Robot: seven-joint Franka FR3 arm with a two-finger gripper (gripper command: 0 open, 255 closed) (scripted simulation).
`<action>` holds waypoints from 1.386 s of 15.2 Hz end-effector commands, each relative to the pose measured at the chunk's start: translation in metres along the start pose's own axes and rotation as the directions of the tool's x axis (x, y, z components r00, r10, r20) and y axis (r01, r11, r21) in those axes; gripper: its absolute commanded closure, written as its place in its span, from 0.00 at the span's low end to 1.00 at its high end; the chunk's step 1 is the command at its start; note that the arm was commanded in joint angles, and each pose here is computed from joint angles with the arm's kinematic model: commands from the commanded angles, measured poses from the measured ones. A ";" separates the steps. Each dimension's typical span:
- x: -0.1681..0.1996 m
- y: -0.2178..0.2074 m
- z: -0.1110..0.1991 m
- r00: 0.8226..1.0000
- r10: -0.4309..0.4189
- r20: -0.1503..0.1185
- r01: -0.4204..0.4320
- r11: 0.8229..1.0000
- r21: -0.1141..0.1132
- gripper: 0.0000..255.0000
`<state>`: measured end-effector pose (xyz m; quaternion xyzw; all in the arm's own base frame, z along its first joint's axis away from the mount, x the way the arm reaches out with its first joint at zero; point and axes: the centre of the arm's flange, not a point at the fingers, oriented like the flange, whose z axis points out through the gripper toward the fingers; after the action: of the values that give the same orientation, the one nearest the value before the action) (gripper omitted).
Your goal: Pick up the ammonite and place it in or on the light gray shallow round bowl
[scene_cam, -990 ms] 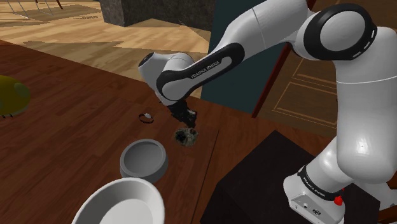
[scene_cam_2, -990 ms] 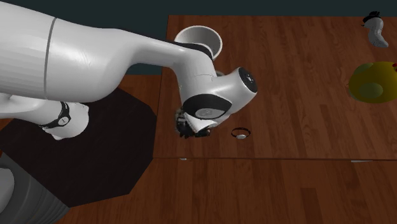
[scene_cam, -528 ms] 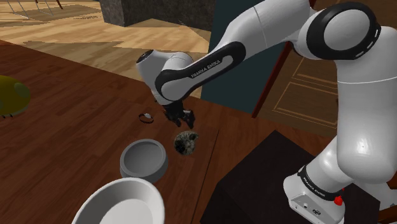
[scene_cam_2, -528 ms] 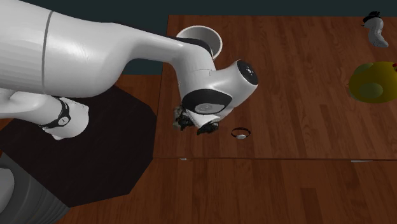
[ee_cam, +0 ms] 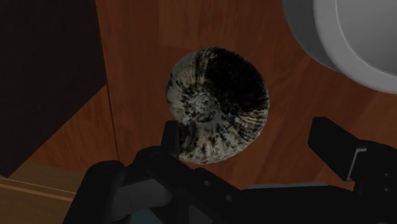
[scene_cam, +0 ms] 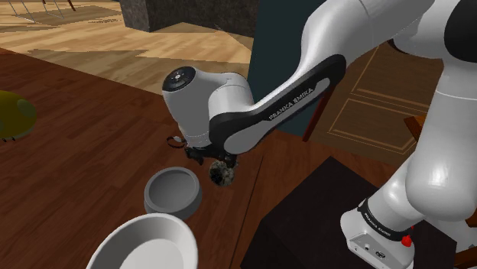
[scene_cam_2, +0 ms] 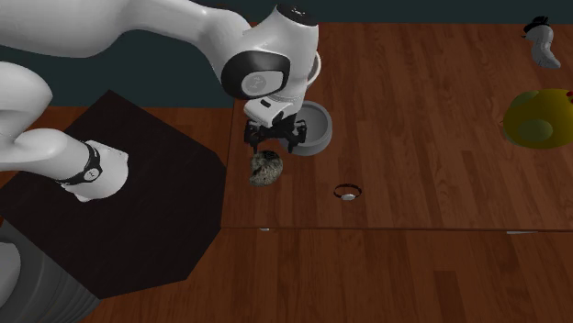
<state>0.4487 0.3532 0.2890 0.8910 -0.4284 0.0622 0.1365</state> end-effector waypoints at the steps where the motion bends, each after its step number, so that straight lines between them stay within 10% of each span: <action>1: -0.013 0.008 0.000 0.999 -0.031 -0.014 0.032 0.999 0.038 0.00; 16: -0.012 0.006 0.035 0.999 -0.031 -0.014 0.032 0.999 0.038 0.00; 17: -0.012 0.006 0.035 0.999 -0.031 -0.014 0.032 0.999 0.038 1.00; 21: -0.012 0.007 0.035 0.999 -0.031 -0.014 0.032 0.999 0.038 1.00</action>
<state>0.4358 0.3484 0.2558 0.8995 -0.4122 0.0756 0.1233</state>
